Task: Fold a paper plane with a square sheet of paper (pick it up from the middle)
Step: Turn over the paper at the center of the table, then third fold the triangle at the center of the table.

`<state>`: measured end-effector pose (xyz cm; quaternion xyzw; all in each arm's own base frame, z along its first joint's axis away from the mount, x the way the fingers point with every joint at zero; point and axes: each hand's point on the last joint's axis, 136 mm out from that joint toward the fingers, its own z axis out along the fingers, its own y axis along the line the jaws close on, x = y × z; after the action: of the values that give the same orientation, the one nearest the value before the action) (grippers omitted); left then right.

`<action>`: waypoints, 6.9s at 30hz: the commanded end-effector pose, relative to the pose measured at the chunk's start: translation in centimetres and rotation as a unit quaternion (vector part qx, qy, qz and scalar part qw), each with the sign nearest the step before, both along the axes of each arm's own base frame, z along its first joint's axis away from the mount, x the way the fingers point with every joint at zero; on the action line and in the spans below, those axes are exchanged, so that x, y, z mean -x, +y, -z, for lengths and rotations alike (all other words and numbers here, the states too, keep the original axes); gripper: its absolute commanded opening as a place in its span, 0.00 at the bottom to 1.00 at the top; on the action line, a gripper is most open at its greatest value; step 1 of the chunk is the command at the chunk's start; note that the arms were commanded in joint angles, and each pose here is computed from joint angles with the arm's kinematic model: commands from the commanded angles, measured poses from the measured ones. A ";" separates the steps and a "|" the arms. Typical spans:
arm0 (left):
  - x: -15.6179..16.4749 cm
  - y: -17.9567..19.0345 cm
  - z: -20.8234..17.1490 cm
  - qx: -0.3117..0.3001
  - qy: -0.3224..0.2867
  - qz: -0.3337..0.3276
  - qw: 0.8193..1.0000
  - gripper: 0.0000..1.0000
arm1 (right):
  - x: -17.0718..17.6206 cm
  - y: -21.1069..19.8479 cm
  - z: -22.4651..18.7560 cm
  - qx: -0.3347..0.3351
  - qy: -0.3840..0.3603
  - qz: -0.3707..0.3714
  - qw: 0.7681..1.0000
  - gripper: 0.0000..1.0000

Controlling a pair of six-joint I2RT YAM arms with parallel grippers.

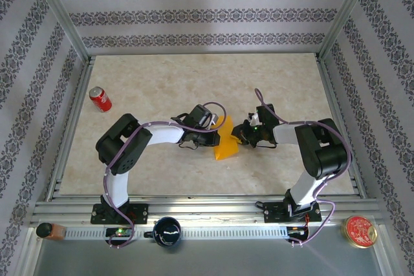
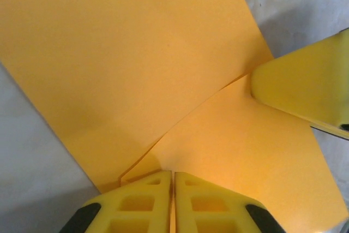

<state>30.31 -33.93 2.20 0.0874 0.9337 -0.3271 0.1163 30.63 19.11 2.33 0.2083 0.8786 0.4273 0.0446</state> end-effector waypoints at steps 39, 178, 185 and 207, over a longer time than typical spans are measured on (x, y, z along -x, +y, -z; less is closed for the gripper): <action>0.7 19.1 -10.9 -0.069 -0.183 -0.346 0.918 0.41 | -3.2 -4.2 -13.4 0.657 -0.276 -0.201 0.672 0.00; -2.2 3.9 -4.7 0.178 0.083 -0.221 0.955 0.01 | 8.0 8.2 -4.5 0.364 -0.605 -0.385 0.594 0.42; -2.2 3.9 -4.5 0.185 0.088 -0.223 0.953 0.01 | 7.1 8.3 -3.0 0.410 -0.603 -0.373 0.573 0.40; -2.4 4.1 -4.0 0.171 0.089 -0.223 0.956 0.01 | 7.2 7.5 -2.7 0.412 -0.584 -0.358 0.602 0.02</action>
<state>32.01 -29.86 5.69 -0.1753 0.8704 -0.4475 0.1072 23.58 26.35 4.50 -0.4686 0.7476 0.0225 0.4701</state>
